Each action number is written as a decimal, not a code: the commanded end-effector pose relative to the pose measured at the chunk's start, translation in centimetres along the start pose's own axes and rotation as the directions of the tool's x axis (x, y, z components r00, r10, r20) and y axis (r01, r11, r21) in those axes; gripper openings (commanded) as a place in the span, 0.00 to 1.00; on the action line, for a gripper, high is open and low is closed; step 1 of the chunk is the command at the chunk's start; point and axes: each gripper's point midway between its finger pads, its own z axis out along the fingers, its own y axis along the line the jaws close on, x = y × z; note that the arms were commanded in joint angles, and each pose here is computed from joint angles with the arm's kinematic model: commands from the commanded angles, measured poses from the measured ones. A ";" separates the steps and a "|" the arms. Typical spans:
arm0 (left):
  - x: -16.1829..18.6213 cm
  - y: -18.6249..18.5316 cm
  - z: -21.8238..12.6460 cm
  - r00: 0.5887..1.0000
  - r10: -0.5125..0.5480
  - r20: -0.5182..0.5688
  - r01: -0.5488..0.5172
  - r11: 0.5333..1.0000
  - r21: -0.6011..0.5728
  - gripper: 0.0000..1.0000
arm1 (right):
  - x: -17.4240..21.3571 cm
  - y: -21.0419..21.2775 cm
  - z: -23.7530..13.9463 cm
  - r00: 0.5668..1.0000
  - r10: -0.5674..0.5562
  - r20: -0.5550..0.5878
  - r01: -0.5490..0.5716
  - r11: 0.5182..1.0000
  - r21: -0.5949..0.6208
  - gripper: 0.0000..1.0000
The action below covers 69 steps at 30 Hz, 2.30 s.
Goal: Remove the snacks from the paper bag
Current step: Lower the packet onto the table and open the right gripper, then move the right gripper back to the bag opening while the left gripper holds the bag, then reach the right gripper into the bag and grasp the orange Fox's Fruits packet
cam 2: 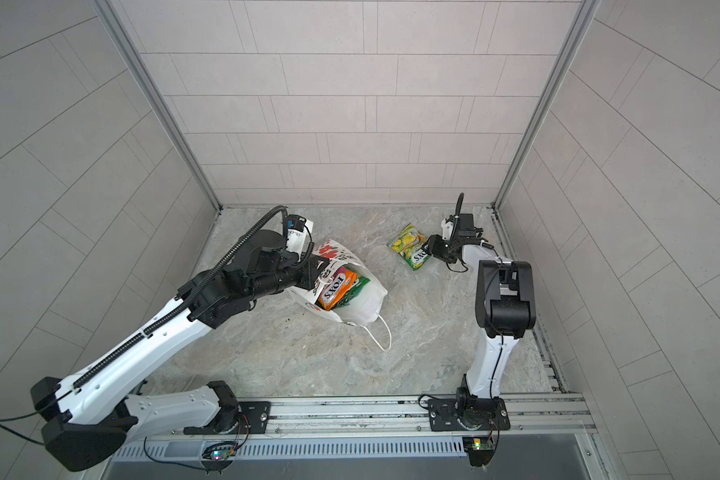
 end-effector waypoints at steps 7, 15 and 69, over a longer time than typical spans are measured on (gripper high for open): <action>-1.0 -1.2 -0.6 0.999 -0.015 0.049 0.012 0.998 0.065 0.00 | 2.6 5.6 -9.2 0.993 -0.011 0.119 0.032 0.984 -0.173 0.59; -1.2 -1.1 0.2 0.998 -0.019 0.058 0.016 0.998 0.056 0.00 | 8.0 11.7 -15.6 0.974 -0.049 0.219 0.130 0.919 -0.373 0.59; -3.0 -4.5 0.5 0.993 -0.100 0.066 0.083 0.972 0.221 0.00 | 23.9 24.9 -4.3 0.950 -0.310 0.036 0.296 0.859 -0.418 0.46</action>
